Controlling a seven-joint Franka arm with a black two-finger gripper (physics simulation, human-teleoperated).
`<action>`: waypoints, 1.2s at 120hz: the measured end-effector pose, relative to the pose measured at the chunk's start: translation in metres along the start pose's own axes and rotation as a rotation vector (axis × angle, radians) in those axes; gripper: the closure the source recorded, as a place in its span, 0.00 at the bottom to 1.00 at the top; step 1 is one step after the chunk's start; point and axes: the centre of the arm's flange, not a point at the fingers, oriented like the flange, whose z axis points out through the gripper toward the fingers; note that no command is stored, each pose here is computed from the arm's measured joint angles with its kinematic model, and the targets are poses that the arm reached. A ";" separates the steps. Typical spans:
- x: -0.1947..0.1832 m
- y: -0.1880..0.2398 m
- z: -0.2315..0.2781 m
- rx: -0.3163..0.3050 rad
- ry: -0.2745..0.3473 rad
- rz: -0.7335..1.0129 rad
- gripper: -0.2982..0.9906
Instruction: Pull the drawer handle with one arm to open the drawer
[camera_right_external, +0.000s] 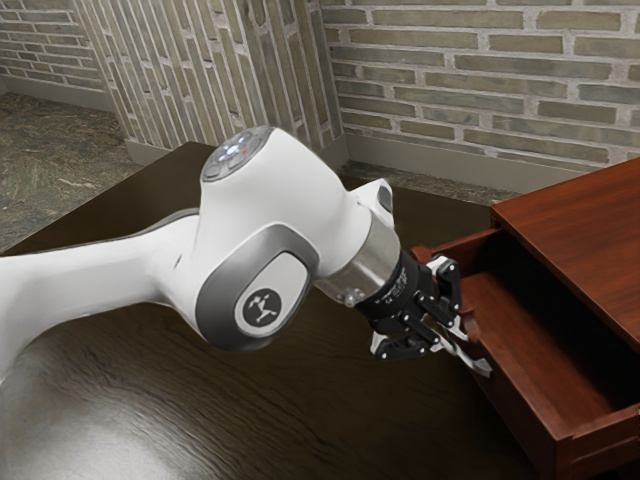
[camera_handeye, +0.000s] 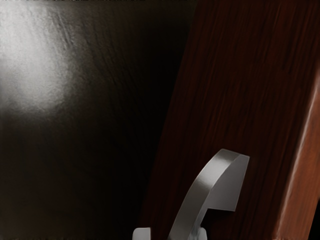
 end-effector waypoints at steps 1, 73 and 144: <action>0.000 -0.001 0.000 0.000 0.000 0.000 0.84; 0.001 -0.033 -0.019 -0.021 -0.015 -0.008 0.84; 0.008 -0.056 -0.030 -0.035 -0.022 -0.021 0.84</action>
